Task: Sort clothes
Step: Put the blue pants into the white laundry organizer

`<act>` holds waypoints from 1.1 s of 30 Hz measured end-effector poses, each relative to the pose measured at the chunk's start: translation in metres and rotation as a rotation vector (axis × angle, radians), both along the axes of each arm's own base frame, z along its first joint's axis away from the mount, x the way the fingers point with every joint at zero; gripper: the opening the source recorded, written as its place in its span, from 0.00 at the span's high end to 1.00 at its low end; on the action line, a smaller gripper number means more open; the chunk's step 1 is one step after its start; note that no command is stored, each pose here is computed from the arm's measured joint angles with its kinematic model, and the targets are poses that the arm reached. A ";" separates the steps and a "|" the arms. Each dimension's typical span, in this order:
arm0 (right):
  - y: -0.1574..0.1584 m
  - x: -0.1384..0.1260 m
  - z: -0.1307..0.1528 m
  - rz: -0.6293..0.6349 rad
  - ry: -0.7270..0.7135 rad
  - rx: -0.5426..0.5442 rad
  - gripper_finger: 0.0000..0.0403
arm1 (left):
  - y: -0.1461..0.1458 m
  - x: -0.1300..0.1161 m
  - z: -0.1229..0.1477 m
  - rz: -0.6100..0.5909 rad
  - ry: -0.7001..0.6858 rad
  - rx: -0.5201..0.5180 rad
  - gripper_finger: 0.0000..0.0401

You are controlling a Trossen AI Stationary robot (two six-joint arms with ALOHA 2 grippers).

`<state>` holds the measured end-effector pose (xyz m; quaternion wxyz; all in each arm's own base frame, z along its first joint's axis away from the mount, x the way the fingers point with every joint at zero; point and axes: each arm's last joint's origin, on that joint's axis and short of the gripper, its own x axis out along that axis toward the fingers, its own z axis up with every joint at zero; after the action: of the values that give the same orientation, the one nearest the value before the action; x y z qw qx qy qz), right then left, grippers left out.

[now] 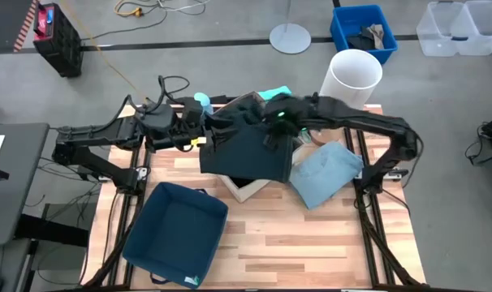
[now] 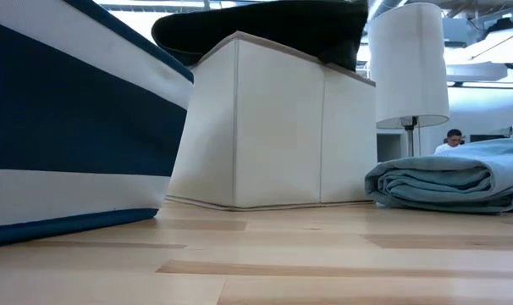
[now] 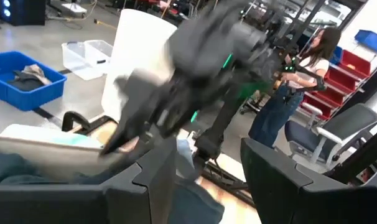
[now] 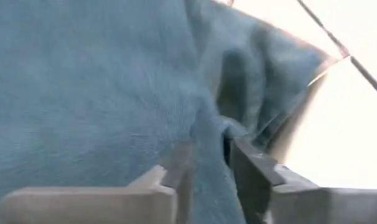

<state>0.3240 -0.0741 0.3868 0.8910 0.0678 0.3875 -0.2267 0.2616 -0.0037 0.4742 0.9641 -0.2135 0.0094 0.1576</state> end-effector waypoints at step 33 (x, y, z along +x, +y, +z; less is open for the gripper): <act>0.007 0.098 -0.099 0.262 0.046 0.127 0.99 | -0.014 -0.004 0.038 -0.238 -0.381 0.099 0.57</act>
<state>0.4216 -0.0666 0.2876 0.8978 0.0676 0.4269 -0.0848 0.2578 -0.0177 0.5124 0.9695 -0.1893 -0.1555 0.0000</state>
